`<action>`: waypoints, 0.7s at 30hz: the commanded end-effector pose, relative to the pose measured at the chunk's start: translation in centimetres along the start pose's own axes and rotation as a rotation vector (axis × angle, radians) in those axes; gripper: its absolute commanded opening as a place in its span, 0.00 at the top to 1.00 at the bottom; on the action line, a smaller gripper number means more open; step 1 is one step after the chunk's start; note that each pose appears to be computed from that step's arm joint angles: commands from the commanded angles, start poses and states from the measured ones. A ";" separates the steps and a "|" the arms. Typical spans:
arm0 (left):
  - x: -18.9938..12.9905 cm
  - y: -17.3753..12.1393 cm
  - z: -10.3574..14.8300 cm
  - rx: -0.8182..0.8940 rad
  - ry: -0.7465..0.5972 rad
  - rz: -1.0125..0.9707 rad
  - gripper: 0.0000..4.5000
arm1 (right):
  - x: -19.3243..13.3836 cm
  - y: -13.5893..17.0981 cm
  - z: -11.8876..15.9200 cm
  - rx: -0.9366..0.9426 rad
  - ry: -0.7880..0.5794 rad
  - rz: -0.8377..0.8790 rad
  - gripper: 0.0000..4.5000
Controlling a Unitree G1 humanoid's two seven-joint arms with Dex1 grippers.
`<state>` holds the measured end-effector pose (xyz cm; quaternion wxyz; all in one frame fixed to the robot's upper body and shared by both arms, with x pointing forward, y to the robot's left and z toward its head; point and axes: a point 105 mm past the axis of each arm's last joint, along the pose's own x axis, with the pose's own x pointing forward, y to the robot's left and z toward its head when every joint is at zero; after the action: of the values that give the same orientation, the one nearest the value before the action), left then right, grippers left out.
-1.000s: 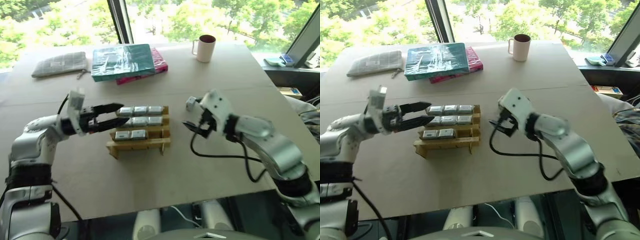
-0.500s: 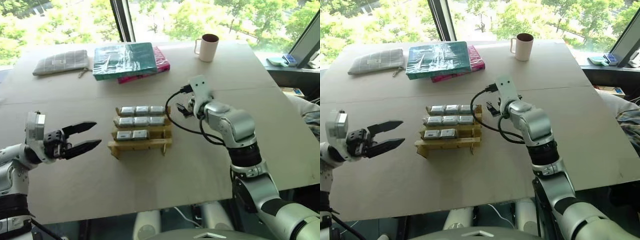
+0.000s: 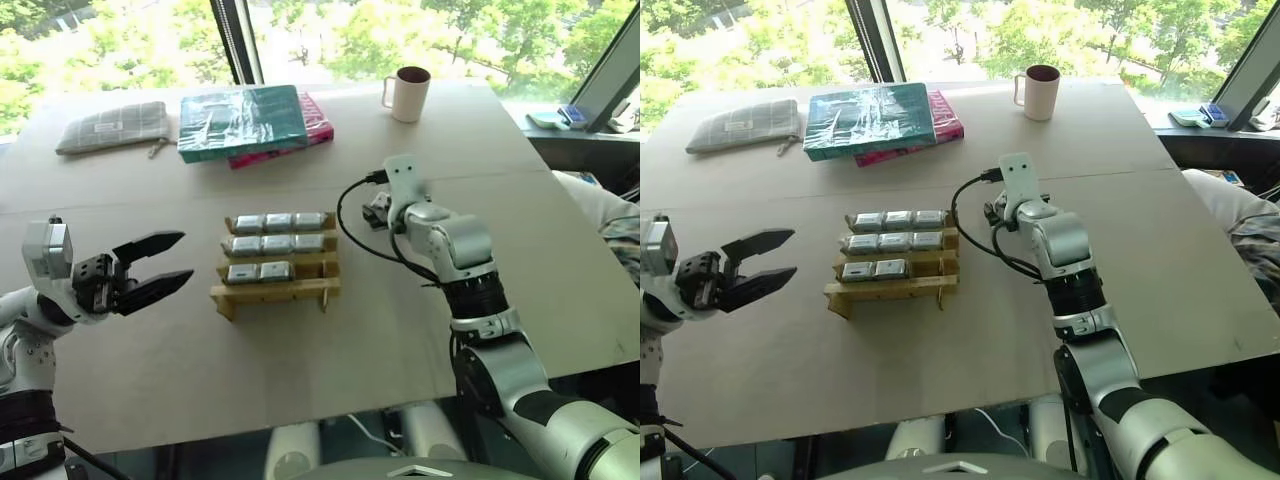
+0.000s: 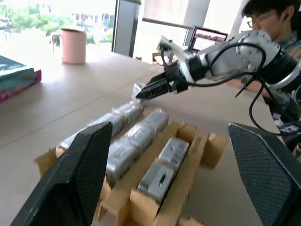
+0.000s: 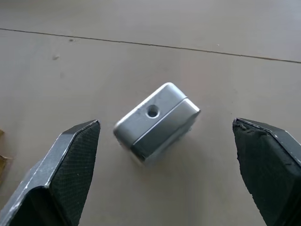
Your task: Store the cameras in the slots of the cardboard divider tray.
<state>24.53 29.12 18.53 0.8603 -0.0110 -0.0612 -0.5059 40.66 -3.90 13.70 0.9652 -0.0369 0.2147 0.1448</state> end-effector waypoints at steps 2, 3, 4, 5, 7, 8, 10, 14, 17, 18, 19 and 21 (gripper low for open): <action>0.2 -0.4 1.6 0.047 -0.048 0.001 0.10 | -0.1 -0.1 2.2 -0.011 -0.081 -0.005 0.00; 0.3 -0.4 1.6 0.046 -0.050 0.004 0.10 | -0.1 -0.1 2.2 -0.012 -0.082 -0.005 0.00; 0.3 -0.4 1.7 0.045 -0.054 0.008 0.10 | 0.0 -0.1 2.2 -0.011 -0.082 -0.003 0.00; 0.3 -0.4 1.6 0.045 -0.056 0.011 0.10 | 0.0 -0.1 2.2 -0.014 -0.081 -0.003 0.00; 0.3 -0.4 1.6 0.045 -0.061 0.023 0.09 | 0.2 0.0 2.1 -0.017 -0.080 0.008 0.10; 0.3 -0.5 1.5 0.044 -0.061 0.025 0.09 | 0.3 0.2 2.1 -0.020 -0.081 0.014 0.18; 0.4 -0.6 1.3 0.043 -0.062 0.031 0.09 | 0.5 0.4 2.2 -0.025 -0.081 0.024 0.36; 0.4 -0.8 1.1 0.042 -0.060 0.039 0.09 | 0.7 0.6 2.1 -0.040 -0.077 0.033 0.60; 0.5 -0.9 1.1 0.045 -0.062 0.042 0.09 | 0.4 0.5 1.9 -0.071 -0.076 0.045 0.60; 0.5 -1.0 1.0 0.046 -0.064 0.042 0.09 | 0.2 0.3 1.8 -0.090 -0.078 0.046 0.60; 0.6 -1.0 1.0 0.047 -0.066 0.043 0.09 | 0.0 0.2 1.8 -0.121 -0.086 0.048 0.60; 0.9 -1.0 0.9 0.048 -0.070 0.041 0.09 | -0.5 -0.1 1.6 -0.157 -0.090 0.058 0.60</action>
<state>24.27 28.07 18.39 0.8708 -0.0265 -0.0801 -0.4843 41.04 -3.93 13.62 0.9605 -0.0882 0.1910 0.1823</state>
